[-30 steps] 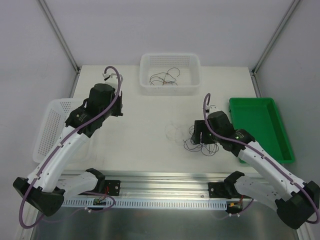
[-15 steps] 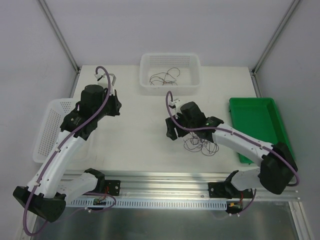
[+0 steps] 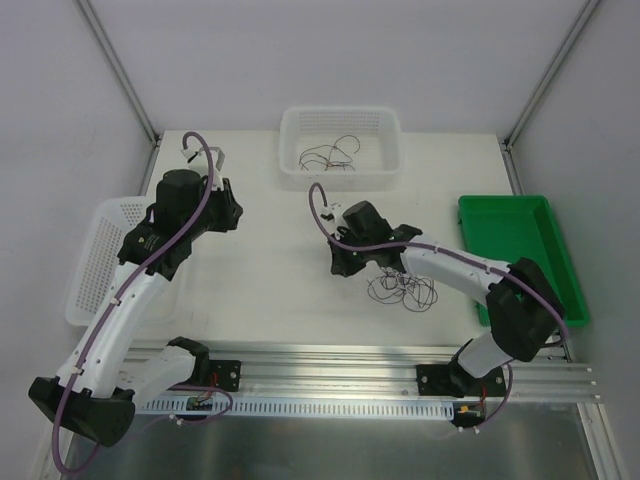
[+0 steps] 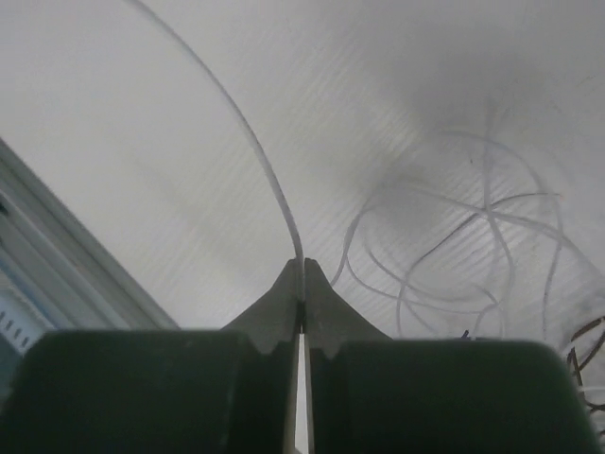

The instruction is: Untangle the cables

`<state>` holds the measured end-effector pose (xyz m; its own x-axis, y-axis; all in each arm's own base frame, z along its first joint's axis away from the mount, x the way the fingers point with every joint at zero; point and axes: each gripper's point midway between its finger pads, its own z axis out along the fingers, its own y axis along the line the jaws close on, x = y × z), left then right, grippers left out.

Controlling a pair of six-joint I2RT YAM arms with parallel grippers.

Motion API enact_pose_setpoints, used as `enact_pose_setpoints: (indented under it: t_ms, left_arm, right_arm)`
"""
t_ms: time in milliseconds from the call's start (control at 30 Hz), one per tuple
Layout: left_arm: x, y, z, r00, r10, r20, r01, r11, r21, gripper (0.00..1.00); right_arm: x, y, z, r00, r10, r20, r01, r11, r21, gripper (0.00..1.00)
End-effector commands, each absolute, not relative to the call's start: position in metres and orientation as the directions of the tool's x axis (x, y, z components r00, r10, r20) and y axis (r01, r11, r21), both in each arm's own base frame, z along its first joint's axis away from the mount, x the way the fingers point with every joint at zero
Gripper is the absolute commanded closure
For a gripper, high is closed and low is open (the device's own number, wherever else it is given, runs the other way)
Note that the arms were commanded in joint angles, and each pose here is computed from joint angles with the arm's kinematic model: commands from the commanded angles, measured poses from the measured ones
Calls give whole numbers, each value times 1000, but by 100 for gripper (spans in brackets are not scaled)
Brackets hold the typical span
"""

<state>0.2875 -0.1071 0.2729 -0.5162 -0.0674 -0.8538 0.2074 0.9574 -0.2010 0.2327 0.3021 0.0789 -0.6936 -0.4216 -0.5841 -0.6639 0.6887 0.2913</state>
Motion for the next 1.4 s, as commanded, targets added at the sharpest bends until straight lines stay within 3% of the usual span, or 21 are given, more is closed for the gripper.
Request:
enact_pose_setpoints:
  t_ms: [0, 33, 67, 100, 167, 200, 400, 700, 900, 1067, 1267, 1367]
  left_arm:
    - [290, -110, 282, -489, -109, -866, 214, 947, -240, 79]
    - [290, -110, 282, -491, -112, -864, 216, 945, -245, 72]
    - [290, -110, 282, -492, -116, -863, 216, 944, -250, 66]
    - [290, -111, 282, -492, -119, -862, 218, 942, -255, 51]
    - [290, -112, 282, -493, -121, -862, 223, 940, -259, 40]
    - [290, -113, 282, -490, -122, -863, 226, 938, -261, 28]
    - [289, -114, 285, -476, -125, -871, 241, 934, -266, 11]
    - [286, -122, 287, -470, -116, -875, 292, 915, -278, 9]
    - [277, -150, 290, -478, -97, -873, 440, 834, -333, 10]
    - [252, -178, 277, -541, -66, -838, 568, 706, -423, 11]
    - [226, -192, 221, -674, -129, -728, 470, 685, -556, 12]
    - [214, -215, 195, -672, -100, -734, 482, 694, -535, 13]
  right_arm:
    - [235, 314, 177, -616, -369, -695, -714, 634, 296, 99]
    - [240, 317, 221, -575, -332, -748, -729, 623, 284, 99]
    - [234, 309, 233, -590, -351, -727, -722, 633, 279, 99]
    - [235, 306, 252, -577, -342, -742, -723, 637, 269, 99]
    - [233, 303, 309, -543, -297, -786, -728, 632, 264, 99]
    - [232, 301, 326, -536, -275, -798, -725, 635, 268, 99]
    - [227, 292, 436, -415, -72, -907, -739, 608, 290, 99]
    - [228, 283, 489, -307, 155, -939, -729, 596, 337, 99]
    - [232, 276, 526, -203, 256, -945, -736, 597, 320, 99]
    - [231, 292, 475, -319, 169, -933, -736, 576, 356, 99]
    - [225, 305, 391, -488, 106, -866, -688, 564, 457, 99]
    - [221, 308, 368, -531, 84, -843, -674, 560, 481, 99]
